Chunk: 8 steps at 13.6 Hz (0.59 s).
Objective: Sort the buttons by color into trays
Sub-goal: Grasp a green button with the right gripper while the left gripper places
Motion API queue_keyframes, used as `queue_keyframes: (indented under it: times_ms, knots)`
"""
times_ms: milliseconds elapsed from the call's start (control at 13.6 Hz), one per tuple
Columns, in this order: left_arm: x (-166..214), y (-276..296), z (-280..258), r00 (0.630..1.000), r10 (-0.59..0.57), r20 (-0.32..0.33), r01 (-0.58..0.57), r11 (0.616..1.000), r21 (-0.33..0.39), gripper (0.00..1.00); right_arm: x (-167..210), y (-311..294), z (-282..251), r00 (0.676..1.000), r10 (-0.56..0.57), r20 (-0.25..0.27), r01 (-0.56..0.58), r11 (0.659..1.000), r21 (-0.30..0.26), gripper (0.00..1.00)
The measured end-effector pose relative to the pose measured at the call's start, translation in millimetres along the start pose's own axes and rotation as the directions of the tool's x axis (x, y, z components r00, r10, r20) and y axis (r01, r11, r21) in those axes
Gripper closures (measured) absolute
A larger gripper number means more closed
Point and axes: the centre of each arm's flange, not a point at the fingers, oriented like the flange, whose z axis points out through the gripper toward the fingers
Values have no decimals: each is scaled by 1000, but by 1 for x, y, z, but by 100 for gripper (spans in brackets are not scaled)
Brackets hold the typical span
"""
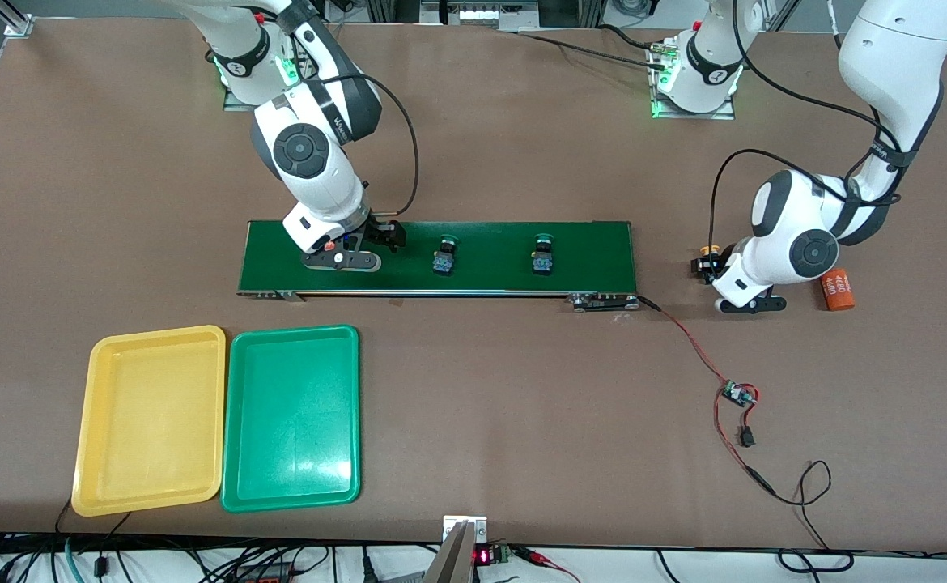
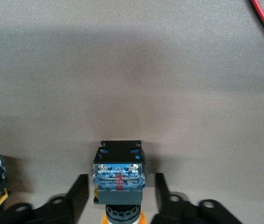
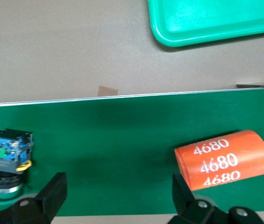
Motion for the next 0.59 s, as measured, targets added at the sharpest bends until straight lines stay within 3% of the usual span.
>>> queue_keyframes:
  times_ms: [74,369,590]
  knots:
    - [0,0,0,1000,12,-2,-12,1000,0,56,0,0,0,1000,0,0,0,1000,0,0]
    - [4,5,-11,989,148,-28,-148,989,2,57,0,0,0,1000,0,0,0,1000,0,0]
    - [-2,49,-30,974,219,-57,-219,976,11,57,-3,-4,5,1000,-7,6,7,1000,-4,0]
